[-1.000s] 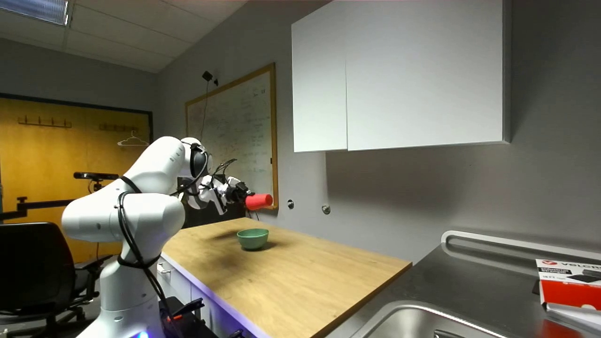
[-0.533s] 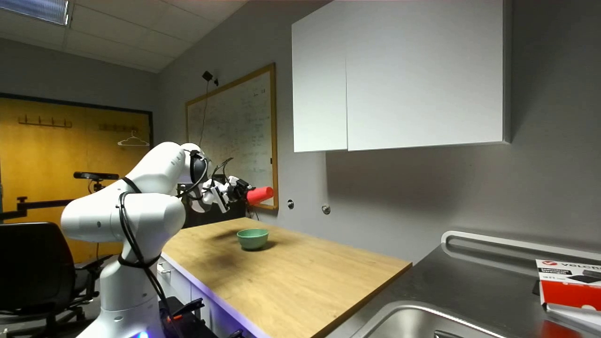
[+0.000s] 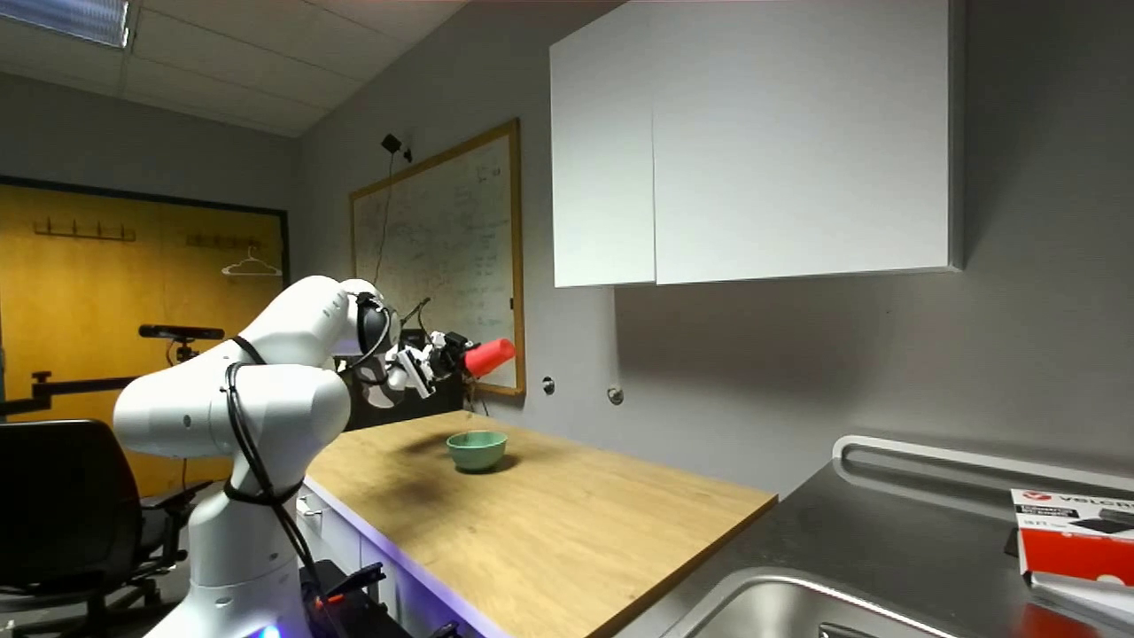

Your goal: Pour the contents in the orange cup into the green bowl

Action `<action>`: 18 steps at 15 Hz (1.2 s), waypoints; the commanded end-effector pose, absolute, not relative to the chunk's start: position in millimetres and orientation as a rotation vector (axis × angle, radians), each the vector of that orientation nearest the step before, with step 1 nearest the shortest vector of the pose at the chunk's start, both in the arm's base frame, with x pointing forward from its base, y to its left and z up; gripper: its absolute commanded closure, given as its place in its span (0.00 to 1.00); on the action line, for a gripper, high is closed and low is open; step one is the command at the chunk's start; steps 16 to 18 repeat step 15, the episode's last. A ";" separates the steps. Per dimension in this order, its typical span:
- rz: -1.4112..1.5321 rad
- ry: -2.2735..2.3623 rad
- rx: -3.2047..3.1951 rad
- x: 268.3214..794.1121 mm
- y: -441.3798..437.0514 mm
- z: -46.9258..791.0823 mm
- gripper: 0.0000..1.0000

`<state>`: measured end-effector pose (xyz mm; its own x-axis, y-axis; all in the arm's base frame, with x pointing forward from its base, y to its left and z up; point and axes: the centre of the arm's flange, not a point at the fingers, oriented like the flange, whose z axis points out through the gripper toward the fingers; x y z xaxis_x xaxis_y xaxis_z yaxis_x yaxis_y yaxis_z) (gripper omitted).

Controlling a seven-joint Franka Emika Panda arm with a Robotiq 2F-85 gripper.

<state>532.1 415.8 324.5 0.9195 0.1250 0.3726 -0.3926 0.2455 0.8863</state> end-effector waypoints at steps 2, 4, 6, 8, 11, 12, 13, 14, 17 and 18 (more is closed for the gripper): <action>0.326 -0.259 1.250 544.8 433.6 332.2 0.98; 0.322 -0.260 1.247 545.1 434.0 331.9 0.98; 0.319 -0.261 1.245 545.4 434.6 332.1 0.98; 0.312 -0.263 1.242 545.8 434.9 331.9 0.98; 0.291 -0.260 1.248 545.9 435.0 331.9 0.98; 0.269 -0.248 1.263 545.5 435.4 332.0 0.98; 0.247 -0.240 1.276 545.8 435.5 331.4 0.98; 0.220 -0.234 1.296 545.2 436.0 330.9 0.98; 0.188 -0.239 1.314 544.2 436.7 330.1 0.98; 0.188 -0.239 1.314 544.2 436.7 330.1 0.98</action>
